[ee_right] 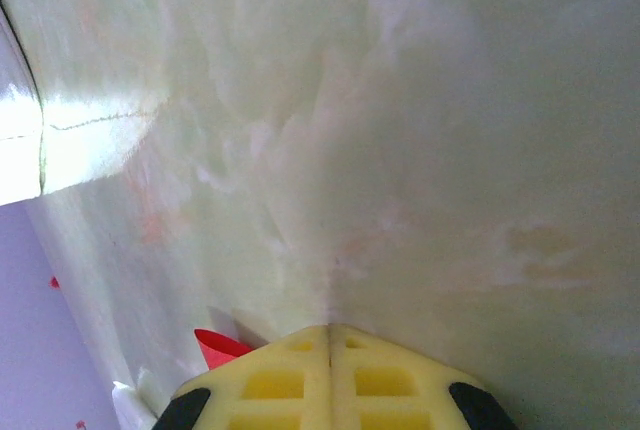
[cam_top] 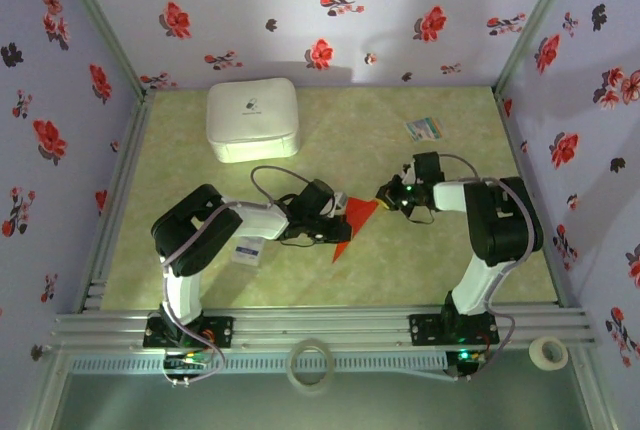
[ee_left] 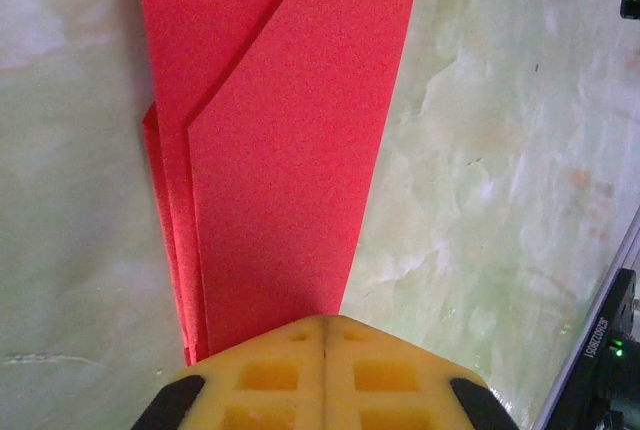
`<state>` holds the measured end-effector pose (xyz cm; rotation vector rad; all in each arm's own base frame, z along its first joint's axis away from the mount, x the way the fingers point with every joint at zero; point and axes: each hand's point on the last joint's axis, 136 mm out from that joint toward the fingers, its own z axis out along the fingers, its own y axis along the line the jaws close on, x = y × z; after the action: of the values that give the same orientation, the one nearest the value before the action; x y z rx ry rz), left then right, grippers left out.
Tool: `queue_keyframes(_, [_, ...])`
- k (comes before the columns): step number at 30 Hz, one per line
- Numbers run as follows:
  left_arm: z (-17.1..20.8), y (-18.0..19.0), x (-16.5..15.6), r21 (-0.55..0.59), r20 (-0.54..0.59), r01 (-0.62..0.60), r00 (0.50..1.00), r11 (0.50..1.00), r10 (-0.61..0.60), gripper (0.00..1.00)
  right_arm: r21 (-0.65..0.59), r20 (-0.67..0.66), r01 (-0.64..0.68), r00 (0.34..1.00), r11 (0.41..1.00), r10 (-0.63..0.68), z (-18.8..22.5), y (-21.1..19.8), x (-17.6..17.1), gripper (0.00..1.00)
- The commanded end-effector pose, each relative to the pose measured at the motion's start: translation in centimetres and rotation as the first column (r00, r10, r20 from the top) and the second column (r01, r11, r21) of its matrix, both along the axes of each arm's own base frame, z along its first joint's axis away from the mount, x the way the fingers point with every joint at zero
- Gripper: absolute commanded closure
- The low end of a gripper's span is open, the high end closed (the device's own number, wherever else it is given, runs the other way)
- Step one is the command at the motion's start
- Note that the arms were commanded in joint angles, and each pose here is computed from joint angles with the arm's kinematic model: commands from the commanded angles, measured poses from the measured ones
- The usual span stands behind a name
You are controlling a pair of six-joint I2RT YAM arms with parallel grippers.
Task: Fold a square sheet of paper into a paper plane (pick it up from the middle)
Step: Fold the wing for the fifth time at the center of the table.
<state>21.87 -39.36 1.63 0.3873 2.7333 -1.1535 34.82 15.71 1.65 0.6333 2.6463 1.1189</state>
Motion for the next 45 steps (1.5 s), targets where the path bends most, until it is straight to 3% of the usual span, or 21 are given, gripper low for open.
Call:
queue_keyframes(1, [-7.5, 5.6, -5.2, 0.275, -0.202, 0.036, 0.979, 0.961, 0.021, 1.0, -0.081, 0.041, 0.094, 0.995, 0.992, -0.091, -0.3, -2.7, 2.1, 0.96])
queue_keyframes(9, [-7.3, 5.6, -5.1, 0.271, -0.199, 0.034, 0.98, 0.962, 0.022, 1.0, -0.066, 0.111, 0.072, 0.992, 0.995, -0.065, 3.9, -2.5, 2.3, 0.94])
queue_keyframes(14, [-7.1, 5.4, -5.0, 0.268, -0.196, 0.032, 0.98, 0.963, 0.022, 1.0, 0.004, 0.132, 0.003, 0.991, 1.0, -0.004, 5.3, 0.1, 0.3, 0.94])
queue_keyframes(21, [-6.4, 5.1, -4.6, 0.257, -0.187, 0.027, 0.982, 0.966, 0.022, 1.0, 0.01, 0.065, -0.114, 0.991, 0.993, 0.113, 2.7, 4.7, -4.2, 0.97])
queue_keyframes(27, [-5.3, 4.4, -4.1, 0.229, -0.167, 0.023, 0.986, 0.973, 0.016, 1.0, -0.046, -0.006, -0.115, 0.993, 0.992, 0.114, -0.9, 4.2, -6.1, 1.0])
queue_keyframes(38, [1.0, 0.9, -2.3, 0.069, -0.081, 0.068, 0.995, 0.995, -0.063, 0.98, -0.107, -0.058, -0.119, 0.992, 0.987, 0.113, -2.6, 3.2, -6.9, 1.0])
queue_keyframes(45, [1.2, -0.9, -1.4, 0.028, -0.075, 0.083, 0.994, 0.996, -0.081, 0.95, -0.102, -0.06, -0.113, 0.992, 0.988, 0.107, -2.8, 3.3, -6.9, 1.0])
